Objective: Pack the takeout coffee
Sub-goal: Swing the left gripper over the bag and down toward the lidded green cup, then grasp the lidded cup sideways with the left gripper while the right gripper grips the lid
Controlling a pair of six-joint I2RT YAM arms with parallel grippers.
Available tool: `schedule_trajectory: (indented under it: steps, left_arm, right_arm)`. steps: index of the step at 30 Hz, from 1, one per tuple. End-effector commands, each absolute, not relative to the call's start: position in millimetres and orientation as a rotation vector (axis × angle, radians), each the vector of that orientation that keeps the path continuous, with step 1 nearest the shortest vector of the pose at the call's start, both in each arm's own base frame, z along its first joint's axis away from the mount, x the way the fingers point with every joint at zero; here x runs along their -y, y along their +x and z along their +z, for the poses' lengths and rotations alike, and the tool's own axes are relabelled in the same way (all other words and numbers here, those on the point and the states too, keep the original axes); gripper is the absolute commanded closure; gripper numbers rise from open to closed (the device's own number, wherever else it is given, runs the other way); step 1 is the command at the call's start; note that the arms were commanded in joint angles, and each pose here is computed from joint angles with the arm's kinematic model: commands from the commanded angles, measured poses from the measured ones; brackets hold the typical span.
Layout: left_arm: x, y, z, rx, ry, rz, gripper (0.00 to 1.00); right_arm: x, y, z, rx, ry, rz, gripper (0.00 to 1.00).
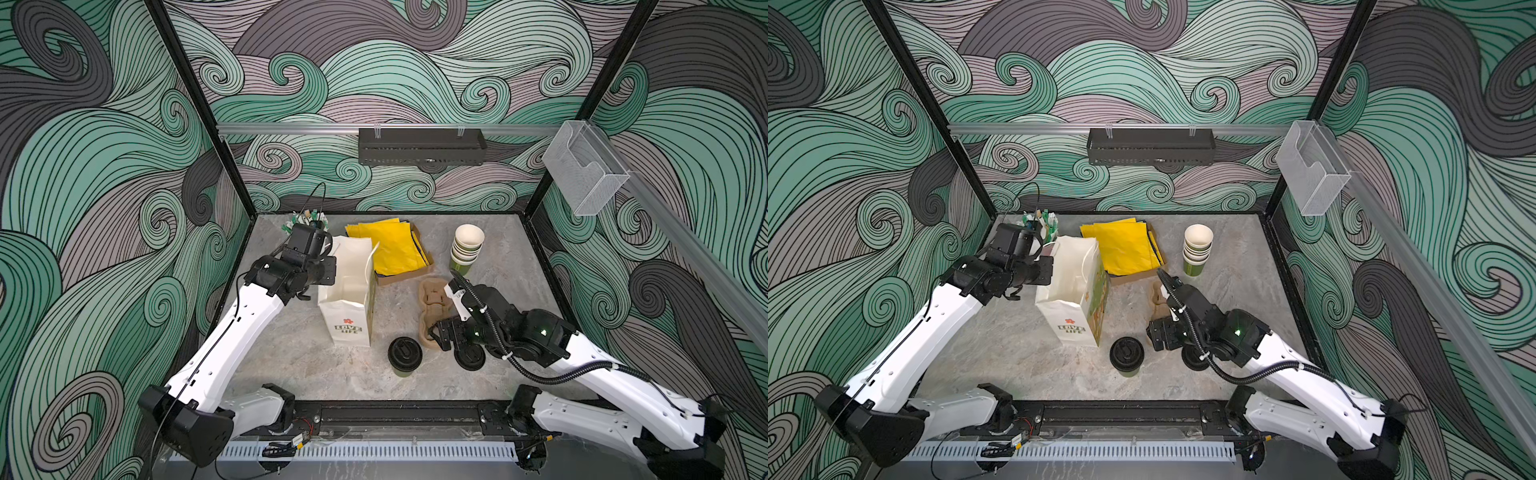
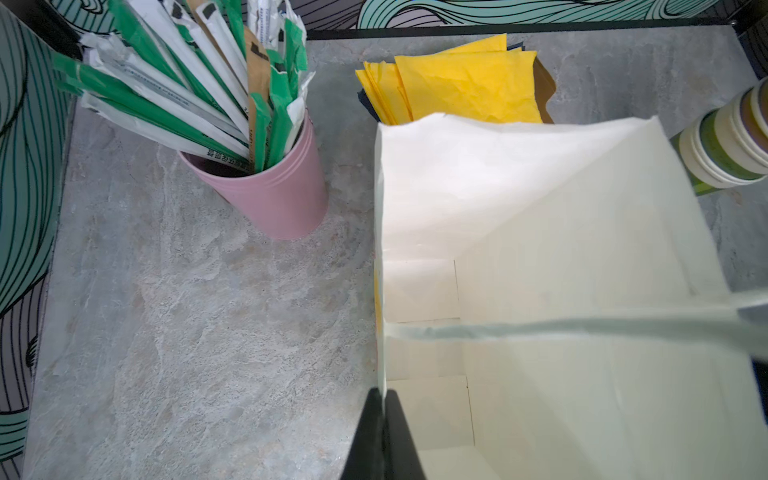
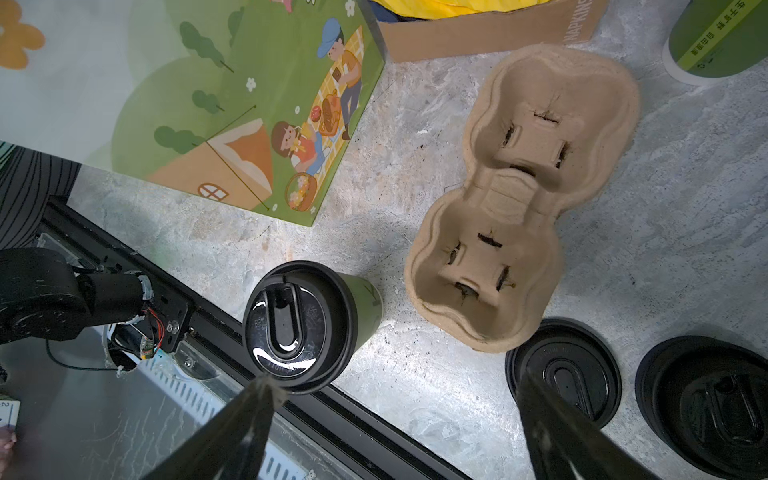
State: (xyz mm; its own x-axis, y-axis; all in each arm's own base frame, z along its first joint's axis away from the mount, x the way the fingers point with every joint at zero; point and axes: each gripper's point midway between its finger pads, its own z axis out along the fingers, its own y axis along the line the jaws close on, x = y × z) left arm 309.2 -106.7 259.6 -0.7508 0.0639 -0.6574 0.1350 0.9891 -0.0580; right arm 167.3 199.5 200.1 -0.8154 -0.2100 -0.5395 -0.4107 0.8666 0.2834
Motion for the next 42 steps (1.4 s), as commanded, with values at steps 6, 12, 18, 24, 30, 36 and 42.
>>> schedule_trajectory:
  steps: [6, 12, 18, 24, 30, 36, 42]
  left_arm:
    - [106.7, 332.8, 280.5, -2.380, 0.233, -0.091, 0.87]
    - [93.9, 336.4, 285.7, -2.360, 0.172, -0.015, 0.28]
    - [70.6, 312.7, 359.3, -2.193, 0.124, 0.029, 0.02]
    - [37.6, 250.4, 441.2, -2.063, 0.066, 0.042, 0.01]
    - [54.9, 182.9, 472.0, -2.064, 0.093, -0.281, 0.05]
    - [119.7, 132.8, 397.0, -2.373, 0.122, -0.839, 0.18]
    - [150.9, 105.7, 333.1, -2.358, -0.023, -1.249, 0.22]
  right_arm:
    - [-196.8, 164.7, 192.4, -2.570, -0.447, 0.522, 0.08]
    - [-195.9, 163.7, 191.7, -2.570, -0.445, 0.525, 0.08]
    - [-196.0, 163.3, 190.7, -2.578, -0.450, 0.522, 0.08]
    - [-201.7, 164.3, 189.3, -2.599, -0.432, 0.543, 0.07]
    - [-199.9, 163.2, 194.3, -2.593, -0.394, 0.570, 0.06]
    - [-194.5, 163.4, 191.9, -2.597, -0.334, 0.568, 0.08]
    - [-191.5, 165.3, 188.4, -2.620, -0.224, 0.567, 0.14]
